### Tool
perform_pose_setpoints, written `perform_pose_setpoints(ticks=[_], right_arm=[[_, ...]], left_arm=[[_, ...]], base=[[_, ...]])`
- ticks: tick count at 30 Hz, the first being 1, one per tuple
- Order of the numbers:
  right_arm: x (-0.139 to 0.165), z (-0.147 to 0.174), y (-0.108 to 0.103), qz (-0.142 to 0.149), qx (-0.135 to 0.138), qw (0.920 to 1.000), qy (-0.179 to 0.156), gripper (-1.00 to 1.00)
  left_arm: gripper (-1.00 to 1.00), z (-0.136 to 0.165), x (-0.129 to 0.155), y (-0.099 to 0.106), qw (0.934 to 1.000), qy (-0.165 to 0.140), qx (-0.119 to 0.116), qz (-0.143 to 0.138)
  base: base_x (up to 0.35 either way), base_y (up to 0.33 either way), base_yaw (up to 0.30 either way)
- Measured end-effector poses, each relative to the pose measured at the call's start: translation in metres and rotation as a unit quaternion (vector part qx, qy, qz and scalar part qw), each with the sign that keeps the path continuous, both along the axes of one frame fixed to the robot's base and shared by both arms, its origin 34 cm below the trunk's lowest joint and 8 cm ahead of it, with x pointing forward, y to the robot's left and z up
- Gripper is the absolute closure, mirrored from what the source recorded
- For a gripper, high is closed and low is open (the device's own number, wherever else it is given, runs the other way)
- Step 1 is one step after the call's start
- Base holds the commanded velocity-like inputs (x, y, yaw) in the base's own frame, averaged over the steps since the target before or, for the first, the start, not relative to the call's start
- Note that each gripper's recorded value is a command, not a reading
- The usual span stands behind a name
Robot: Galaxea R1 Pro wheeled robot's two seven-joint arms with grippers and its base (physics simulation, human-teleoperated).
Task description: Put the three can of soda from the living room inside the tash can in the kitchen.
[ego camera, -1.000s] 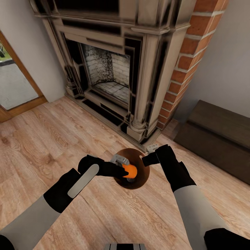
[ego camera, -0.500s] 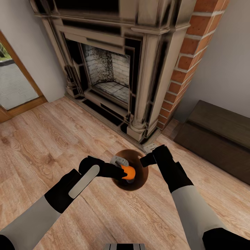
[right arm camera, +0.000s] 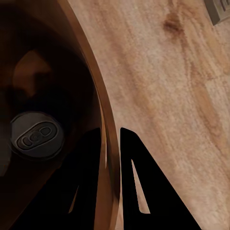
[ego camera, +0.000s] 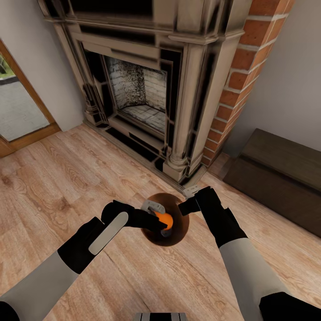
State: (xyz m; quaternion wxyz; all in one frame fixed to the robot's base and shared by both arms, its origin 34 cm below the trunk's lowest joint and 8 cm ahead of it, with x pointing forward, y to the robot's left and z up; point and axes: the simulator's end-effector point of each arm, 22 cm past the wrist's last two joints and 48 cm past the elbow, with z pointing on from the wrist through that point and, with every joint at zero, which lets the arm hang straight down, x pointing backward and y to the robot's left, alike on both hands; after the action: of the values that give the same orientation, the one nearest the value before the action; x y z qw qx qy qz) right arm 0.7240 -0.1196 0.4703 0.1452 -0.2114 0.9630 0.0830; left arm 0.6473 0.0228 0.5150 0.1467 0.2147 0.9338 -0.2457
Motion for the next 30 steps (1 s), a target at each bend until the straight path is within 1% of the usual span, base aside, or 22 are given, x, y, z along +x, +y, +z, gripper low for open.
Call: perform_pose_setpoints(ticks=[7, 21, 26, 28, 29, 30], right_arm=[[-0.004, -0.004, 0.0, 0.0, 0.0, 1.0, 0.007, 1.0], [-0.004, -0.005, 0.0, 0.0, 0.0, 1.0, 0.009, 1.0], [-0.001, -0.002, 0.001, -0.001, 0.004, 1.0, 0.002, 1.0], [0.003, 0.0, 0.002, -0.002, 0.008, 0.9999, -0.007, 1.0], [0.003, 0.001, 0.004, -0.003, 0.012, 0.9999, -0.006, 1.0], [0.001, 0.0, 0.005, -0.005, 0.017, 0.9998, -0.002, 1.0]], left_arm=[[-1.0, -0.004, -0.002, 0.0, 1.0, 0.007, 0.0, 0.001], [-1.0, -0.004, -0.003, 0.0, 1.0, 0.009, -0.001, 0.001], [-1.0, -0.002, -0.002, 0.0, 1.0, 0.002, -0.003, -0.001], [-1.0, 0.001, 0.001, -0.001, 0.9999, -0.011, -0.003, -0.005], [-1.0, 0.004, 0.001, -0.002, 0.9999, -0.014, -0.006, -0.006], [-1.0, 0.015, 0.003, -0.007, 0.9995, -0.024, -0.017, -0.01]], base=[[0.0, 0.0, 0.0], [0.0, 0.0, 0.0], [0.0, 0.0, 0.0], [0.0, 0.0, 0.0], [0.0, 0.0, 0.0], [0.0, 0.0, 0.0]])
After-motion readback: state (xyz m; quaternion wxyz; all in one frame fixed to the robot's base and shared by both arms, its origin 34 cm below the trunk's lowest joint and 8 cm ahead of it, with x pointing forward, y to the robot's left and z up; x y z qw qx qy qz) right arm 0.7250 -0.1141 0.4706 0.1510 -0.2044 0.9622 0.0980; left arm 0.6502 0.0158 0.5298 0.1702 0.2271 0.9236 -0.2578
